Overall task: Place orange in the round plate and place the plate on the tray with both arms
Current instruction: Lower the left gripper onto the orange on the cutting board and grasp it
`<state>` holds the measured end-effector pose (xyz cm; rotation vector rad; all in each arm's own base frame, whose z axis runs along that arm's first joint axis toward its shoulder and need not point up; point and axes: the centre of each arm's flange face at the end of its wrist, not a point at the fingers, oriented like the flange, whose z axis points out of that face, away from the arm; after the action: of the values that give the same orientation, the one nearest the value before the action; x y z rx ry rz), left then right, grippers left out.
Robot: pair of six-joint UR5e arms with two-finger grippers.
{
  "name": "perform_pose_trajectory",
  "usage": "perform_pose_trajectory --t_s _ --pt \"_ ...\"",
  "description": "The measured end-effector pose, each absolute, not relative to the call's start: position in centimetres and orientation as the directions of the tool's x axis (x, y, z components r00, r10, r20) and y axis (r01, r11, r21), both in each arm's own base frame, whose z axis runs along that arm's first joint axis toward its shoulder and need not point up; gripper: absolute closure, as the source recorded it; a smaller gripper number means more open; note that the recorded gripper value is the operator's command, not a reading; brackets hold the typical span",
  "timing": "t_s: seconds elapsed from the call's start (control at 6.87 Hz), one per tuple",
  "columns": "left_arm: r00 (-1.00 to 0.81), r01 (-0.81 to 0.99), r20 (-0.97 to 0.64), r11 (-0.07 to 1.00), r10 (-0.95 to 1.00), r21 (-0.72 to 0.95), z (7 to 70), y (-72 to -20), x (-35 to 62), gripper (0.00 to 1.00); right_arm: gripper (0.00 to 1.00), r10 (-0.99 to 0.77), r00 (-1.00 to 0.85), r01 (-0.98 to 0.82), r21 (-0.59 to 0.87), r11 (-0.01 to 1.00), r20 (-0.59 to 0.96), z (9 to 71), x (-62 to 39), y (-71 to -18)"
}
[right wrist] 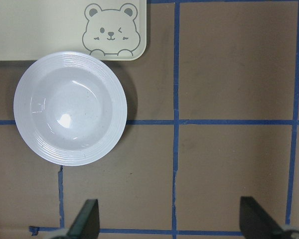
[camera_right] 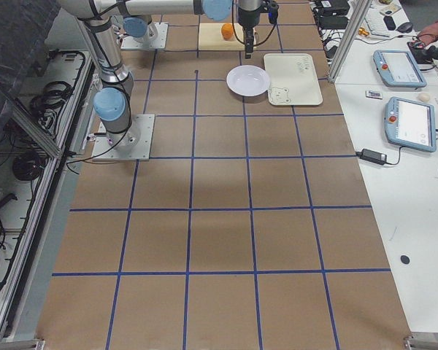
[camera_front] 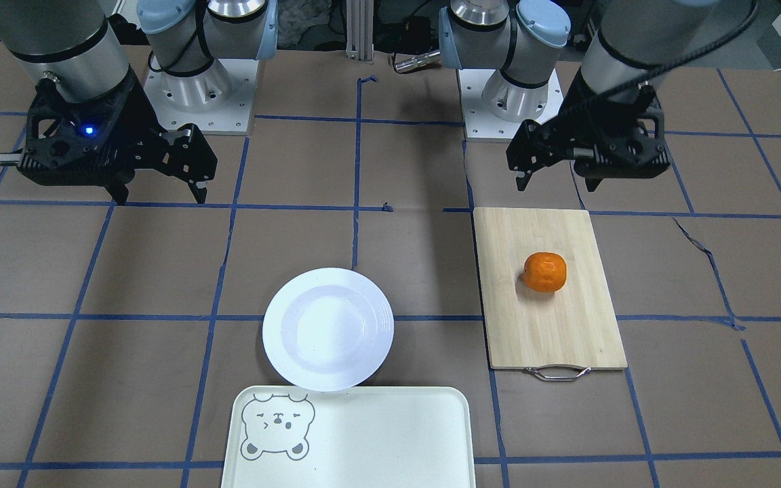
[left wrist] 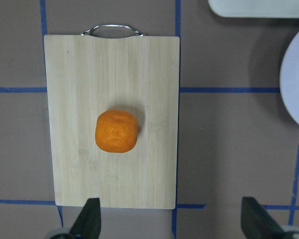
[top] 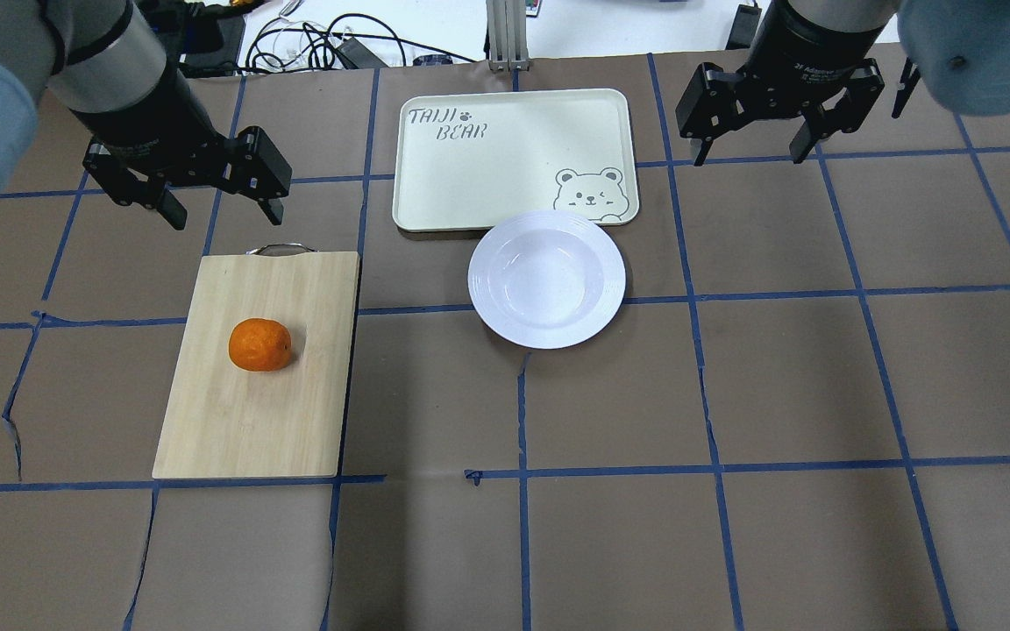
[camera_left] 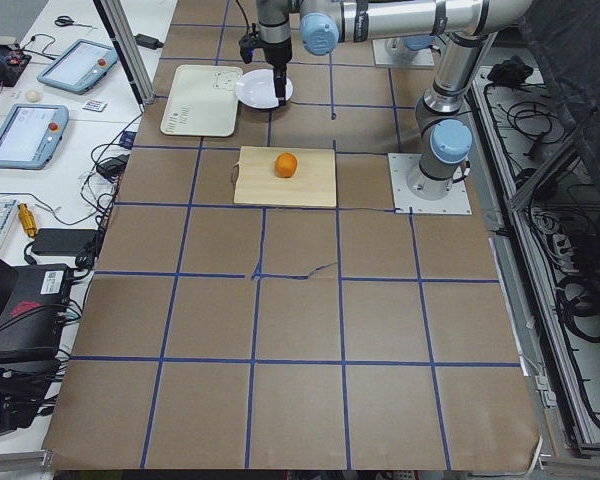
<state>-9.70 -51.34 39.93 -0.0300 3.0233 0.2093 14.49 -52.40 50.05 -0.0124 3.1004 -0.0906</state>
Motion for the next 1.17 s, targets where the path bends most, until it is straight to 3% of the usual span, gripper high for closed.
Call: perform_pose_trajectory --t_s 0.29,0.73,0.87,1.02,1.17 --pt "-0.982 -0.006 -0.187 0.980 0.032 0.200 31.6 -52.9 -8.1 0.01 0.00 -0.007 -0.999 -0.005 -0.059 0.998 -0.038 50.1 14.3 -52.3" --pt "-0.973 0.137 -0.135 0.943 0.185 0.303 22.9 -53.9 -6.4 0.07 0.00 -0.001 -0.999 0.001 -0.056 0.998 -0.040 50.0 14.0 -52.4" --pt "-0.970 0.163 -0.119 0.933 0.210 0.322 21.5 -54.1 -5.7 0.27 0.00 0.000 -0.999 0.003 -0.055 0.998 -0.040 50.0 13.9 -52.4" --pt "-0.971 0.169 -0.105 0.929 0.214 0.329 20.6 -54.3 -5.2 0.76 0.00 0.003 -0.999 0.005 -0.052 0.999 -0.041 49.9 13.8 -52.4" --pt "-0.971 0.177 -0.091 0.926 0.219 0.333 20.1 -54.4 -5.0 0.96 0.00 0.003 -0.999 0.005 -0.047 0.999 -0.043 49.6 13.7 -52.4"
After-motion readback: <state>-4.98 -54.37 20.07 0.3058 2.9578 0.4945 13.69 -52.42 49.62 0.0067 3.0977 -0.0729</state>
